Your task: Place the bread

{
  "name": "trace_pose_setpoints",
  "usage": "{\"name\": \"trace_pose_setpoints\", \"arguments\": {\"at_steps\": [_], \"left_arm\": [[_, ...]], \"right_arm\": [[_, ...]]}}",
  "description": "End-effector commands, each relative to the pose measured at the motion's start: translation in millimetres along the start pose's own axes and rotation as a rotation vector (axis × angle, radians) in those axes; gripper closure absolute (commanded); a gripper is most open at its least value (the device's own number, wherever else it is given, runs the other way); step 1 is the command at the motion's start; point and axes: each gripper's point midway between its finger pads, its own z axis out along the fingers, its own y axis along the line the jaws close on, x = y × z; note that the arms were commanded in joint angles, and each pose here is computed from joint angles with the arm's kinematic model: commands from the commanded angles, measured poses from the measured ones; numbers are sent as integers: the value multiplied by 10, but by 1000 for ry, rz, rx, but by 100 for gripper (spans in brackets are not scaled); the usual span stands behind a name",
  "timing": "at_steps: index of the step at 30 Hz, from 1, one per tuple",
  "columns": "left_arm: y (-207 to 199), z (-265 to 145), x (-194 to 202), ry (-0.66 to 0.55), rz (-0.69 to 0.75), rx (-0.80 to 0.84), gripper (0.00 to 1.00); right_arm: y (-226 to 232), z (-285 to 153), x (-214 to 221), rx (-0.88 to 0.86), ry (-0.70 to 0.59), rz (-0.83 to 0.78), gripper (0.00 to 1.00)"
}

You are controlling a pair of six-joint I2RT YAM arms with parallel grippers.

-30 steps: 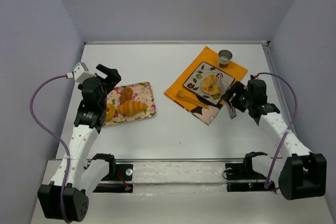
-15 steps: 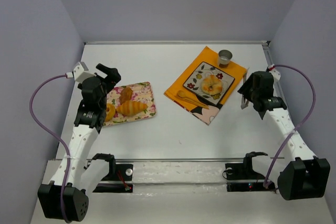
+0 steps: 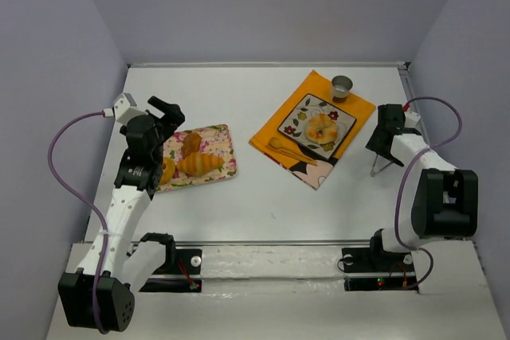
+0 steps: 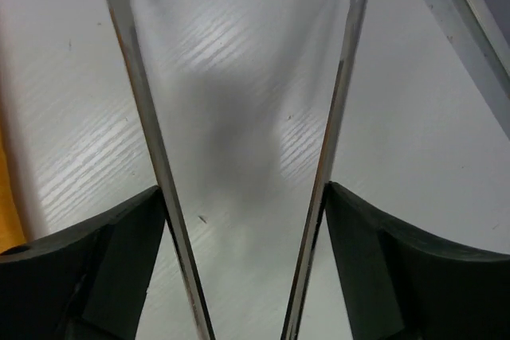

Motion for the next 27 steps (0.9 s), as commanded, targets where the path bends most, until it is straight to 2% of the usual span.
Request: {"name": "trace_pose_setpoints", "arguments": {"at_steps": [1,5,10,14,18,22,27], "left_arm": [[-73,-27,-175,-68,-5,30,1],[-65,-40,-180,-72,-8,30,1],[-69,-45,-182,-71,-8,31,1],[-59,-58,-200,-80,-12,26,1],[-47,-65,-211,-83,-12,19,1],[-37,-71,-217,-86,-16,14,1],[-18,-54,-213,-82,-14,-2,1]], "right_arm": [[12,-49,-193,-2,-43,22,0],[35,-148,-160,-48,-32,41,0],[37,-466,-320,-144,-94,76,0],[50,-911,-541,-286,-196,138,0],[-145,-1369,-752,-354,-344,266,0],[-251,-1644,-842,-425,-464,312,0],[-287,-1720,-793,-477,-538,320,0]]}}
